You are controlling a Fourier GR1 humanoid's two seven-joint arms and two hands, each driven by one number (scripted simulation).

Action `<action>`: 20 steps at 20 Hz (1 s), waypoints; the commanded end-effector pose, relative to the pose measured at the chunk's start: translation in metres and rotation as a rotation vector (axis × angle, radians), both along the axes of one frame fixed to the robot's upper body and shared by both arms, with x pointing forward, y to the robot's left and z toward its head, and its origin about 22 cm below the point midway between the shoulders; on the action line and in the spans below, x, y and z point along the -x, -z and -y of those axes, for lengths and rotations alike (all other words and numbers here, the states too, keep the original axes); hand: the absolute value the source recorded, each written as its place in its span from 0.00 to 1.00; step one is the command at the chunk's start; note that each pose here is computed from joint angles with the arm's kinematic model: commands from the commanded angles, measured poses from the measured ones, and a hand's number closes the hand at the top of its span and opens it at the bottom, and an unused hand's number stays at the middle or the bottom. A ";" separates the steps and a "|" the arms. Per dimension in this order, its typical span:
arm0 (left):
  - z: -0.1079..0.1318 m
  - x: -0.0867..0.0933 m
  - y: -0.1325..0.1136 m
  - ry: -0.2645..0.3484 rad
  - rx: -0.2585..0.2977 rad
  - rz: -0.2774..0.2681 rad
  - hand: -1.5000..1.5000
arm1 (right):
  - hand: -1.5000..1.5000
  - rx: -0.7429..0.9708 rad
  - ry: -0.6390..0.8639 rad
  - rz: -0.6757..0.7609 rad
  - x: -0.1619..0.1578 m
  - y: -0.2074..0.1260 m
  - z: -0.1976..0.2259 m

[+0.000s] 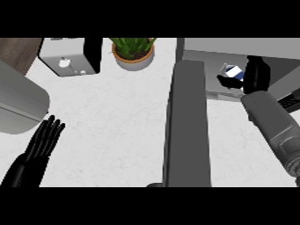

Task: Pick up the milk, place it into the microwave and close the microwave

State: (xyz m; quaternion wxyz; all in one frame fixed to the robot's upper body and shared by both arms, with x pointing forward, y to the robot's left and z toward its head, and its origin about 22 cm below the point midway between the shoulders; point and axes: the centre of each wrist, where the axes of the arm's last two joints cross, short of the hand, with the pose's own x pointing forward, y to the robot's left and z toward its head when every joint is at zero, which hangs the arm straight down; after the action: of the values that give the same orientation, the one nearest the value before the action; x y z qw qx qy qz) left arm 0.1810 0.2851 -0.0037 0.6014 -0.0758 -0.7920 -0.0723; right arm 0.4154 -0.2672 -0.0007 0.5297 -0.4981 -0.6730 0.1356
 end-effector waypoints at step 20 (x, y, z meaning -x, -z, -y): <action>0.033 -0.002 0.008 0.086 0.044 0.034 0.00 | 0.00 -0.334 -0.242 0.021 0.023 0.038 -0.012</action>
State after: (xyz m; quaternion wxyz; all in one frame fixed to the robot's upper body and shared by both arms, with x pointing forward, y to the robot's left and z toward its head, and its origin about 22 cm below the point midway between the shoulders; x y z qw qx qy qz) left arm 0.1850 0.2636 -0.0107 0.5901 -0.1127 -0.7958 -0.0759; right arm 0.3997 -0.2480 -0.0297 0.5698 -0.3413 -0.7406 0.1019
